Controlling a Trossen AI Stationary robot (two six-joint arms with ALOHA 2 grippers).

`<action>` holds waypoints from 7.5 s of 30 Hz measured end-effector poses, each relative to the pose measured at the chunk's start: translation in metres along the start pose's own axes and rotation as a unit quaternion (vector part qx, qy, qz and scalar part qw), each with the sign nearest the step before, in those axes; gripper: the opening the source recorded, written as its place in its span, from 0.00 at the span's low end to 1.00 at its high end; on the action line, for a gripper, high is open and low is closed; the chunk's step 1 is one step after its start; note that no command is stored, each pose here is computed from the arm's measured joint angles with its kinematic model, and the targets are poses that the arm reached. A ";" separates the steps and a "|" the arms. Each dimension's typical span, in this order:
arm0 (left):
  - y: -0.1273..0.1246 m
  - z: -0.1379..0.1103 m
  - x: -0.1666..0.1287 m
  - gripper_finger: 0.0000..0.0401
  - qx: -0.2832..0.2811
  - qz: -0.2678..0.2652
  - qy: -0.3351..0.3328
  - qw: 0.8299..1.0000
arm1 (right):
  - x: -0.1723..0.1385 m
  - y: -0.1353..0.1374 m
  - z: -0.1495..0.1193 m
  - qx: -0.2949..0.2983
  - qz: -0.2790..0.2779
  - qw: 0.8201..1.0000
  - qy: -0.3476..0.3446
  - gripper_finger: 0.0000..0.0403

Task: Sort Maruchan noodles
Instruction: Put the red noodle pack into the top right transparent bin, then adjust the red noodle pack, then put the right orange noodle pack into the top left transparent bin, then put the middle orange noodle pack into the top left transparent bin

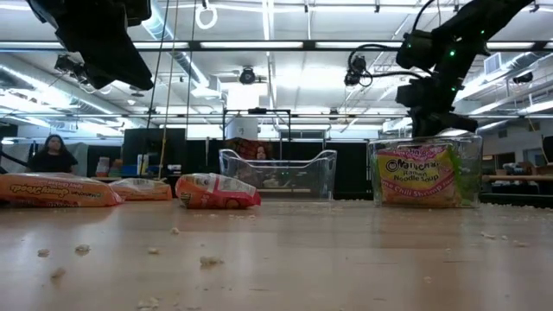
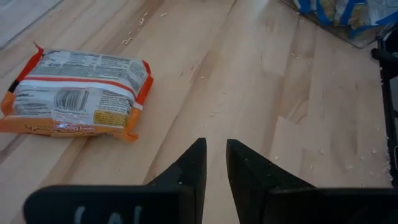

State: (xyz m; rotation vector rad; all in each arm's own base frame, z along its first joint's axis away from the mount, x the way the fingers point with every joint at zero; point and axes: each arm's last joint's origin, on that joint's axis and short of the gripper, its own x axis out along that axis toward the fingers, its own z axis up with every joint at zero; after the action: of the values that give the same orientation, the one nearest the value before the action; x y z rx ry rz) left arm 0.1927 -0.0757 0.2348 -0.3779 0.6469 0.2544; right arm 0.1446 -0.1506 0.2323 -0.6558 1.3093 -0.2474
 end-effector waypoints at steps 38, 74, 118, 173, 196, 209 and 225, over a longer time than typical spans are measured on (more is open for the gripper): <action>0.027 0.051 0.004 0.16 0.187 0.065 -0.141 0.970 | 0.028 0.027 0.031 0.320 0.085 0.944 0.009 0.37; 0.039 0.039 -0.059 0.14 -0.097 -0.167 -0.061 0.979 | -0.077 0.026 0.117 0.259 0.126 0.948 -0.137 0.31; 0.026 0.021 -0.126 0.02 0.043 -0.351 0.022 0.935 | 0.000 0.125 0.362 0.522 0.234 0.800 -0.183 0.34; 0.030 0.056 -0.160 0.02 0.024 -0.282 -0.135 0.949 | -0.039 -0.021 0.322 0.545 0.087 0.789 -0.271 0.02; 0.031 0.059 -0.161 0.02 0.024 -0.249 -0.160 0.955 | 0.115 -0.089 0.284 0.823 0.070 0.516 -0.227 0.02; 0.031 0.059 -0.162 0.02 0.021 -0.251 -0.159 0.955 | 0.136 -0.078 0.289 0.822 0.063 0.523 -0.218 0.11; 0.042 0.043 -0.154 0.02 0.001 -0.198 -0.074 0.977 | 0.056 -0.089 0.319 0.661 0.026 0.685 -0.306 0.28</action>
State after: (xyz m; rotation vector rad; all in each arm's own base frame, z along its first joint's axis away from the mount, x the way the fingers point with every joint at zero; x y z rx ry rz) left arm 0.0826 -0.0373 0.3520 -0.4724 0.4143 -0.0979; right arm 0.4778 -0.1531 0.2737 0.5482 0.2414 -0.7498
